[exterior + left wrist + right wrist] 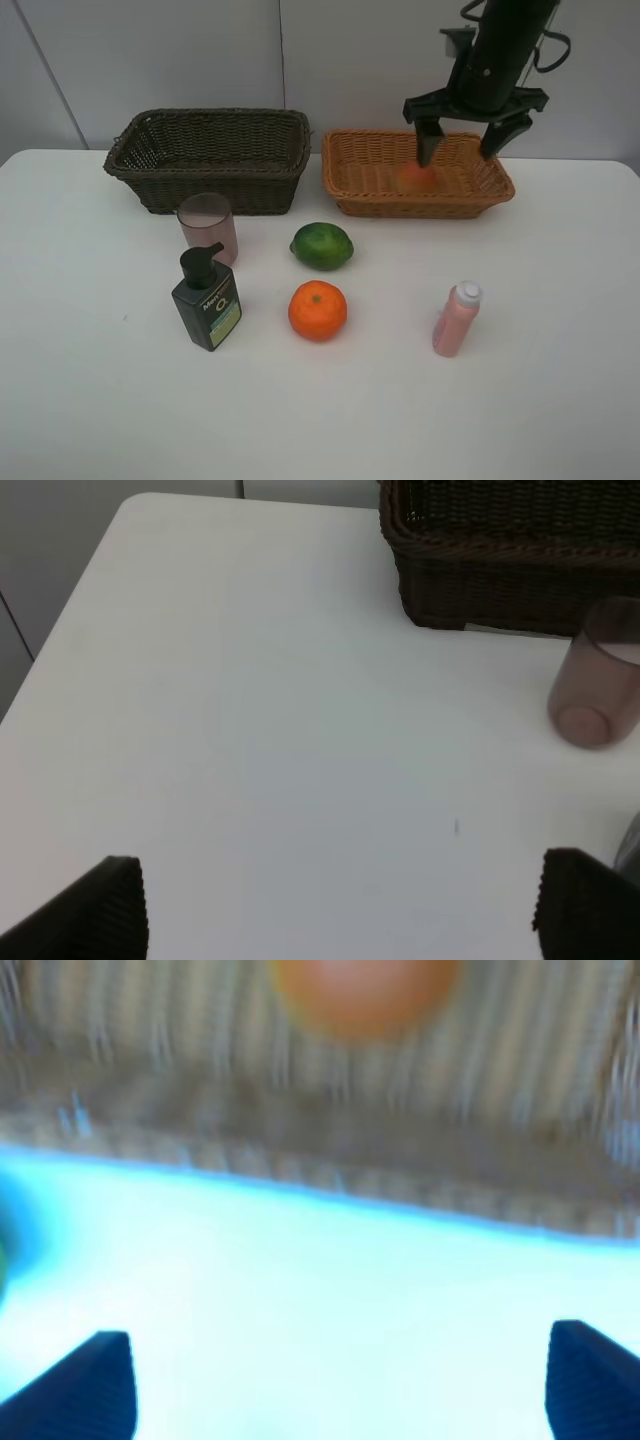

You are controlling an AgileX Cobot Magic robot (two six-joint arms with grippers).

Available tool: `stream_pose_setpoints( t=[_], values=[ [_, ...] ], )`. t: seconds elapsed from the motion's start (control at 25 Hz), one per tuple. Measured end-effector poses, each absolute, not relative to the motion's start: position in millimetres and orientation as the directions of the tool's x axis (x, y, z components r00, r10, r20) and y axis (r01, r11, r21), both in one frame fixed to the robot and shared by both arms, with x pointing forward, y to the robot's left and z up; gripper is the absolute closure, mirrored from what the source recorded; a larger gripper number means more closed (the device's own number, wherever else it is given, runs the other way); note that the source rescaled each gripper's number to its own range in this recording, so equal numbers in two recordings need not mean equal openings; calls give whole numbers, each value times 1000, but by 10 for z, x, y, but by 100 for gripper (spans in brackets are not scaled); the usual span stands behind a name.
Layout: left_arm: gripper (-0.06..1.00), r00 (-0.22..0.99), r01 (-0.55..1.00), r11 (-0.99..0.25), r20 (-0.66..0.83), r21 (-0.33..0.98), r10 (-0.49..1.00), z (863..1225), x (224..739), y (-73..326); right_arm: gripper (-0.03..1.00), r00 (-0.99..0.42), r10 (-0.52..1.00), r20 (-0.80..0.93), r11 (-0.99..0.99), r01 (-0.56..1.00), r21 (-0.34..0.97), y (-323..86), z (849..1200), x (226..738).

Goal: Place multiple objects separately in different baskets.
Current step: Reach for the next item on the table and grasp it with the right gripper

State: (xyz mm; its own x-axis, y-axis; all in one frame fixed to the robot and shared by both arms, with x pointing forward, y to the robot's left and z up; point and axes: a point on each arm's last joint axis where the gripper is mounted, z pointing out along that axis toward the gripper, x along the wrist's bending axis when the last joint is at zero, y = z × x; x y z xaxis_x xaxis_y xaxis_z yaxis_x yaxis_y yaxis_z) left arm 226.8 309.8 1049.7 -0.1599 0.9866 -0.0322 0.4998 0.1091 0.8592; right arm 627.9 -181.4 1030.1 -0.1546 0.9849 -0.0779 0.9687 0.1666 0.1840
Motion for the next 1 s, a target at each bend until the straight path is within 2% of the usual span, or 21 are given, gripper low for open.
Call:
stream_pose_setpoints(
  t=[0.4, 0.68, 1.0],
  values=[
    [-6, -160, 500, 109, -32, 859, 987, 10497, 2268, 3098, 14, -100, 994, -52, 109, 968, 225, -2043, 10422, 5449],
    [-6, -160, 500, 109, -32, 859, 987, 10497, 2268, 3098, 14, -141, 988, -63, 149, 978, 145, -1899, 10166, 5121],
    [-6, -160, 500, 109, -32, 859, 987, 10497, 2268, 3098, 14, -88, 996, -28, 92, 981, 172, -1776, 9902, 4984]
  ],
)
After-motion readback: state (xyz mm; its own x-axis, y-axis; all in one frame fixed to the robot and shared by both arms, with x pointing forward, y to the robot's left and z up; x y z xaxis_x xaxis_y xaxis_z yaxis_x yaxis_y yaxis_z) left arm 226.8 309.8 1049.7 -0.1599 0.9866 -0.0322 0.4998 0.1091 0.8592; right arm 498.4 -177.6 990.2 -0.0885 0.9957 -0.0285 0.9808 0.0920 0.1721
